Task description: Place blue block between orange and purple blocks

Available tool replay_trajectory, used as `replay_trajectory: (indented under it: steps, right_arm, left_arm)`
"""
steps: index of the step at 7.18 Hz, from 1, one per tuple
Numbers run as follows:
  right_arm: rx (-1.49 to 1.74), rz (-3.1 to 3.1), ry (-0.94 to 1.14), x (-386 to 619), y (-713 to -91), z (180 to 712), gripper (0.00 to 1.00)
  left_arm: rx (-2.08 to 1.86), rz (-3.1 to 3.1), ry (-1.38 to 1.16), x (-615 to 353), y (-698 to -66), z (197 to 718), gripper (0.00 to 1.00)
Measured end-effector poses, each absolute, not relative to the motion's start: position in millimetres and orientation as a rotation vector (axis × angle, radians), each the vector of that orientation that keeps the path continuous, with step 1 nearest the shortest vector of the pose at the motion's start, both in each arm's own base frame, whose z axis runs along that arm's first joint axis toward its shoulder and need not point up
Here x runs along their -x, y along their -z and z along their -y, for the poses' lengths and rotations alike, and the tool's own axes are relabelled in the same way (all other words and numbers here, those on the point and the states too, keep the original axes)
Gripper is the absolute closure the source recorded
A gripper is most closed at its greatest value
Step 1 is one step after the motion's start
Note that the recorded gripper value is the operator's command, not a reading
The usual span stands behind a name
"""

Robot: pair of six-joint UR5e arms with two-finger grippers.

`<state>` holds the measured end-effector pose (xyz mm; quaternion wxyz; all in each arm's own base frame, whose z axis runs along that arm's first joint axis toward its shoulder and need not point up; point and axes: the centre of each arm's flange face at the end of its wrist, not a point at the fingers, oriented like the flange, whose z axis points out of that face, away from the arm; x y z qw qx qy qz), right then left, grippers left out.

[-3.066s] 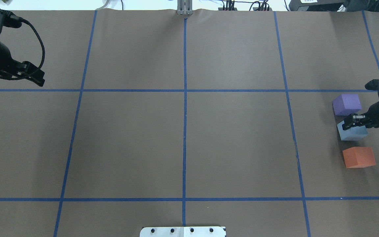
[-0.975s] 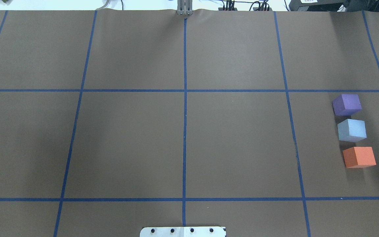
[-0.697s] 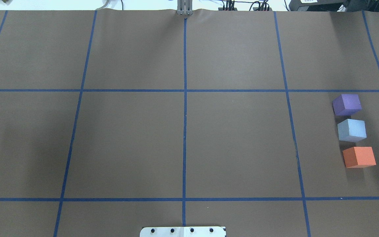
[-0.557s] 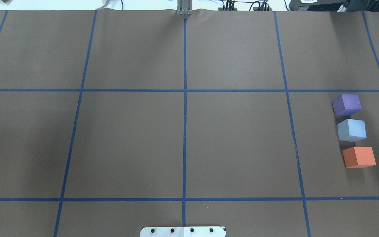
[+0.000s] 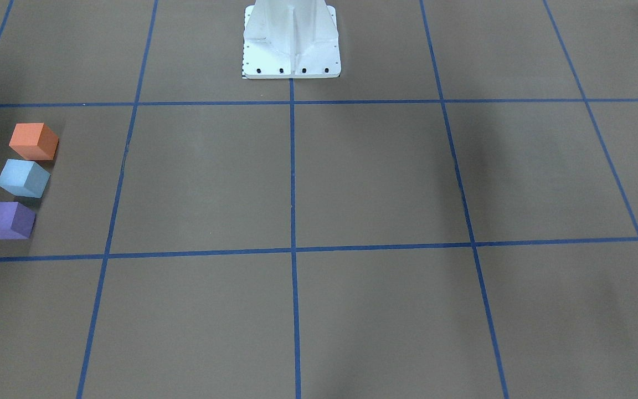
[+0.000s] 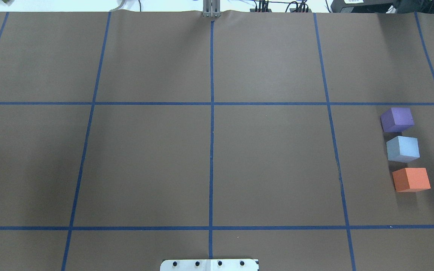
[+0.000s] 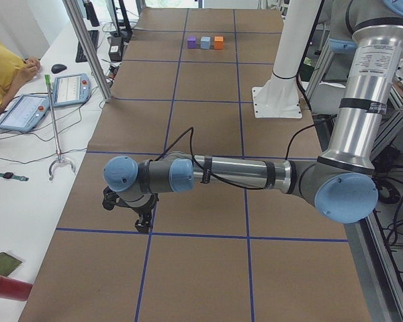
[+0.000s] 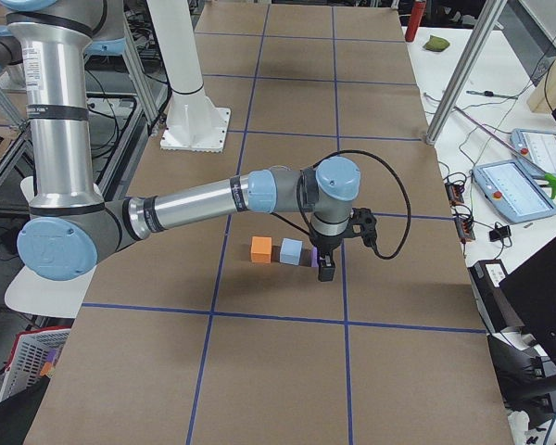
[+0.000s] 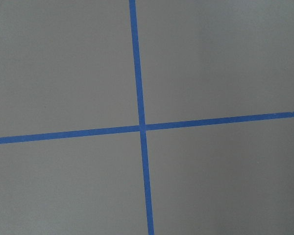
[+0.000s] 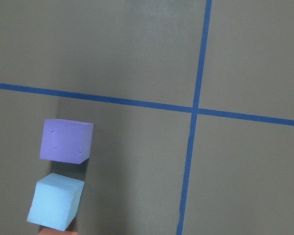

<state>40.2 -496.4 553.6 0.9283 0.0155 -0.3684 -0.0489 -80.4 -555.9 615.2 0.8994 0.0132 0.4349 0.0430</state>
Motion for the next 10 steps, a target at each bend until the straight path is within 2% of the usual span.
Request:
replay_trajectory:
  steps: [4,7,10]
  right_arm:
    - [-0.006,0.769,0.096,-36.2,-565.6,507.2,0.0]
    - [-0.011,0.777,0.096,-36.2,-562.1,506.4,0.0]
    - [-0.01,0.784,0.095,-35.9,-562.9,503.6,0.0]
  left_arm:
    - [-0.067,-0.895,-0.101,82.2,-594.8,551.7,0.0]
    - [-0.115,-0.888,-0.114,85.2,-575.5,518.0,0.0]
    - [-0.12,-0.886,-0.117,84.7,-573.1,512.3,0.0]
